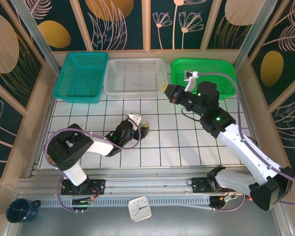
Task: Untangle the cables
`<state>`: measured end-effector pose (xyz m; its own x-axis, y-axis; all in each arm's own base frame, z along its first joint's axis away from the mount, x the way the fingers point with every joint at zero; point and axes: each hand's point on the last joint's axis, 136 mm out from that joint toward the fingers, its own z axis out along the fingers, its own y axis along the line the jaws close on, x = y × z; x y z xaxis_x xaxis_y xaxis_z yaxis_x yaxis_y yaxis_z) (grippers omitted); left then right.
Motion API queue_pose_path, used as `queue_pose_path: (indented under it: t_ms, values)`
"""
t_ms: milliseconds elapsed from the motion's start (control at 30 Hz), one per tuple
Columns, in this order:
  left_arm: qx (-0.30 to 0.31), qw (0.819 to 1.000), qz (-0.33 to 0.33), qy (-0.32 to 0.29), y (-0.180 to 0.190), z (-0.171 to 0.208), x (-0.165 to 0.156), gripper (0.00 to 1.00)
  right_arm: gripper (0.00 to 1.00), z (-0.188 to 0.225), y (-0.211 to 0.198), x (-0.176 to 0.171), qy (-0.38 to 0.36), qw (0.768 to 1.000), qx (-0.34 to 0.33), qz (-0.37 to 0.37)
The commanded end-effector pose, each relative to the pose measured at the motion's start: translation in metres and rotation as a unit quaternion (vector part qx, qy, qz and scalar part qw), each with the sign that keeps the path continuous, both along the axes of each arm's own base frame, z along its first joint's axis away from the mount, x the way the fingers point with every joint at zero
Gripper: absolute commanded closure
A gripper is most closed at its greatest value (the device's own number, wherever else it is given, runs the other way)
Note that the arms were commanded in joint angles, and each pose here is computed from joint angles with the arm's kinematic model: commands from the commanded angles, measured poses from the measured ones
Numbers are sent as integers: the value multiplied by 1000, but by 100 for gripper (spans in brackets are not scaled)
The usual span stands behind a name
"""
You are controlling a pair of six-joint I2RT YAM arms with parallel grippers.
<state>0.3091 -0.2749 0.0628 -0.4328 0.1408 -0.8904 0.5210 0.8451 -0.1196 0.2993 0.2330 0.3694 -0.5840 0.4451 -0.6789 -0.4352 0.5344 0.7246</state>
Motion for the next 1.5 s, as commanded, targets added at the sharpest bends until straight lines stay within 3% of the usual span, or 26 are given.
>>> queue_pose_path:
  t_ms: [0, 467, 700, 933, 1300, 1333, 1400, 1467]
  values:
    - [-38, 999, -5, -18, -7, 28, -1, 24, 100, -2, -31, 8, 5, 999, 2, -45]
    - [-118, 993, 5, -27, -14, 109, 3, 2, 100, -46, -134, 88, 48, 979, -33, -196]
    - [-150, 988, 16, -16, -10, 131, -1, 1, 100, -80, -176, 142, 84, 967, -42, -237]
    - [-168, 986, 20, -5, -10, 140, -3, 1, 100, -104, -187, 190, 114, 964, -52, -235]
    - [-169, 985, 27, 1, -7, 137, -4, 1, 100, -99, -182, 239, 110, 967, -25, -228]
    - [-169, 985, 28, 1, -6, 137, -4, 1, 92, -102, -181, 241, 110, 968, -25, -225]
    - [-168, 985, 31, 0, -6, 137, -3, 1, 60, -108, -179, 245, 114, 968, -29, -221]
    - [-168, 985, 34, 1, -5, 136, -2, 1, 48, -113, -176, 243, 118, 970, -30, -212]
